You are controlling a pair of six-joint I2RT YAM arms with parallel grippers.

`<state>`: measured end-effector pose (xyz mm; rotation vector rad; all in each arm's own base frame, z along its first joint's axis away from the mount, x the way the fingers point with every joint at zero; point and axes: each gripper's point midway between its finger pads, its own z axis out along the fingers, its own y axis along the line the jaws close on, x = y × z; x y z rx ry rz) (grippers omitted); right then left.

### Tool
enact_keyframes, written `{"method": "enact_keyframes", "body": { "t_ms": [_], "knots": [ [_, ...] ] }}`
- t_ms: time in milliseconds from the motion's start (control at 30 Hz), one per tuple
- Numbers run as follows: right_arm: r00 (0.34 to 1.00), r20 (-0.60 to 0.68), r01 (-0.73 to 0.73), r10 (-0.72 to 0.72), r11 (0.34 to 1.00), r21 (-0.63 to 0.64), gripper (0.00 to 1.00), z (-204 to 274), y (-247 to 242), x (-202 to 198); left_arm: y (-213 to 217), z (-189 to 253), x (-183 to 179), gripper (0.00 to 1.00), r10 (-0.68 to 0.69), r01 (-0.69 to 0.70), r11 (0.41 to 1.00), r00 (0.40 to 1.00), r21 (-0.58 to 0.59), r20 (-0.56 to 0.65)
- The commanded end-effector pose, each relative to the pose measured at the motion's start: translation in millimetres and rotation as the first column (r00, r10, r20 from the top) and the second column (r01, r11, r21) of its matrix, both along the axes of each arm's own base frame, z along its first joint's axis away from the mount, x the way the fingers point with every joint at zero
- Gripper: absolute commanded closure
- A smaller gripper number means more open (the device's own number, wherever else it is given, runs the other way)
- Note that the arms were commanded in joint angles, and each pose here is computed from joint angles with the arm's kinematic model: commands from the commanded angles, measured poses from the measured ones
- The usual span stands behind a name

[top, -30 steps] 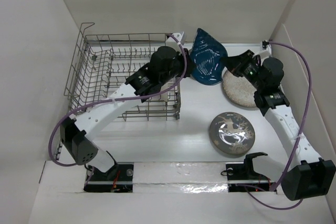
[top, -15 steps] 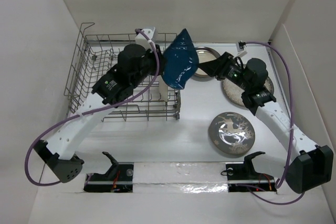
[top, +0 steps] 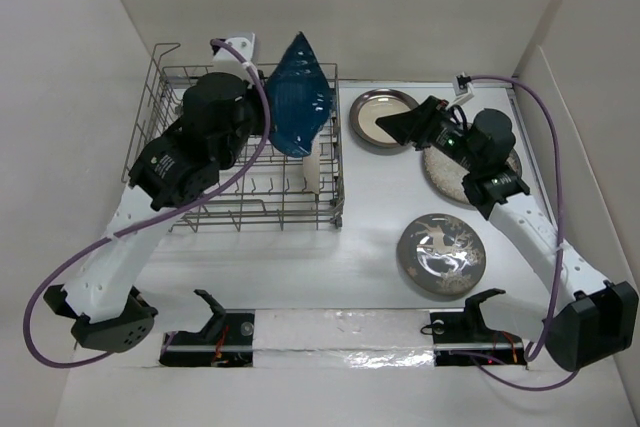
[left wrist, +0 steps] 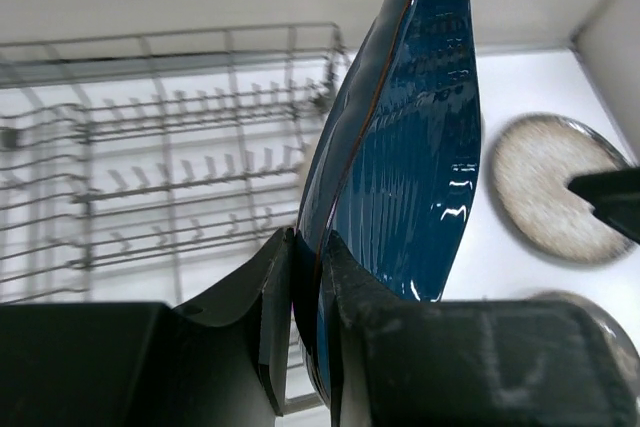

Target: Load the plates into the dish rack

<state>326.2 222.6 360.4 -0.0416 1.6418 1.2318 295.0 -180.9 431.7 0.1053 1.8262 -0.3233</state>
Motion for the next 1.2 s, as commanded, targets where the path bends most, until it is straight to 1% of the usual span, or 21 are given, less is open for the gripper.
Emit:
{"method": "enact_keyframes", "body": {
  "t_ms": [0, 33, 67, 100, 133, 167, 233, 267, 333, 467, 567, 700, 933, 1033, 1167],
  "knots": [
    [0.997, 0.076, 0.032, -0.03, 0.999, -0.028, 0.3, 12, -5, -5, 53, 61, -7, 1.0, 0.205, -0.198, 0.978, 0.968, -0.063, 0.147],
    [0.997, 0.07, 0.034, -0.031, 0.999, -0.036, 0.3, 8, -6, -5, 59, 63, -7, 1.0, 0.232, -0.227, 0.973, 0.961, -0.047, 0.15],
    [0.998, 0.06, 0.034, -0.031, 0.998, -0.044, 0.3, 3, -6, -4, 62, 54, -2, 1.0, 0.258, -0.261, 0.965, 0.957, 0.005, 0.13],
    [0.998, 0.051, 0.041, -0.039, 0.998, -0.055, 0.3, -3, -7, -4, 73, 52, 0, 1.0, 0.319, -0.327, 0.944, 0.939, 0.042, 0.131],
    [0.998, 0.043, 0.046, -0.043, 0.997, -0.061, 0.3, -7, -7, -3, 78, 53, 2, 1.0, 0.341, -0.352, 0.934, 0.931, 0.068, 0.133],
    [0.998, 0.038, 0.053, -0.051, 0.996, -0.066, 0.3, -10, -9, -3, 79, 38, 9, 1.0, 0.378, -0.39, 0.91, 0.92, 0.143, 0.109],
    [0.997, 0.021, 0.07, -0.069, 0.994, -0.08, 0.3, -22, -12, -2, 80, 26, 16, 1.0, 0.413, -0.422, 0.883, 0.906, 0.205, 0.09],
    [0.996, 0.02, 0.084, -0.083, 0.993, -0.085, 0.3, -24, -16, -1, 79, 12, 21, 1.0, 0.429, -0.432, 0.862, 0.9, 0.264, 0.07],
    [0.996, 0.013, 0.088, -0.087, 0.99, -0.109, 0.31, -32, -17, -2, 76, 1, 25, 1.0, 0.469, -0.468, 0.825, 0.88, 0.315, 0.08],
    [0.994, 0.007, 0.104, -0.105, 0.985, -0.137, 0.31, -39, -23, 0, 69, -12, 31, 1.0, 0.474, -0.463, 0.817, 0.879, 0.342, 0.059],
    [0.994, -0.004, 0.11, -0.112, 0.983, -0.145, 0.31, -45, -24, 1, 49, -39, 41, 1.0, 0.443, -0.411, 0.825, 0.896, 0.388, 0.008],
    [0.994, -0.02, 0.107, -0.111, 0.984, -0.144, 0.31, -54, -24, -1, 35, -74, 50, 1.0, 0.447, -0.384, 0.812, 0.893, 0.44, -0.046],
    [0.994, -0.031, 0.103, -0.109, 0.982, -0.155, 0.31, -64, -25, -5, 27, -104, 58, 1.0, 0.462, -0.366, 0.787, 0.883, 0.496, -0.081],
    [0.993, -0.029, 0.114, -0.119, 0.984, -0.14, 0.32, -64, -28, -5, 25, -119, 58, 1.0, 0.462, -0.346, 0.776, 0.881, 0.528, -0.103],
    [0.993, -0.027, 0.112, -0.117, 0.984, -0.14, 0.32, -64, -28, -6, 18, -138, 59, 1.0, 0.447, -0.313, 0.786, 0.883, 0.534, -0.14]
  ]
}}
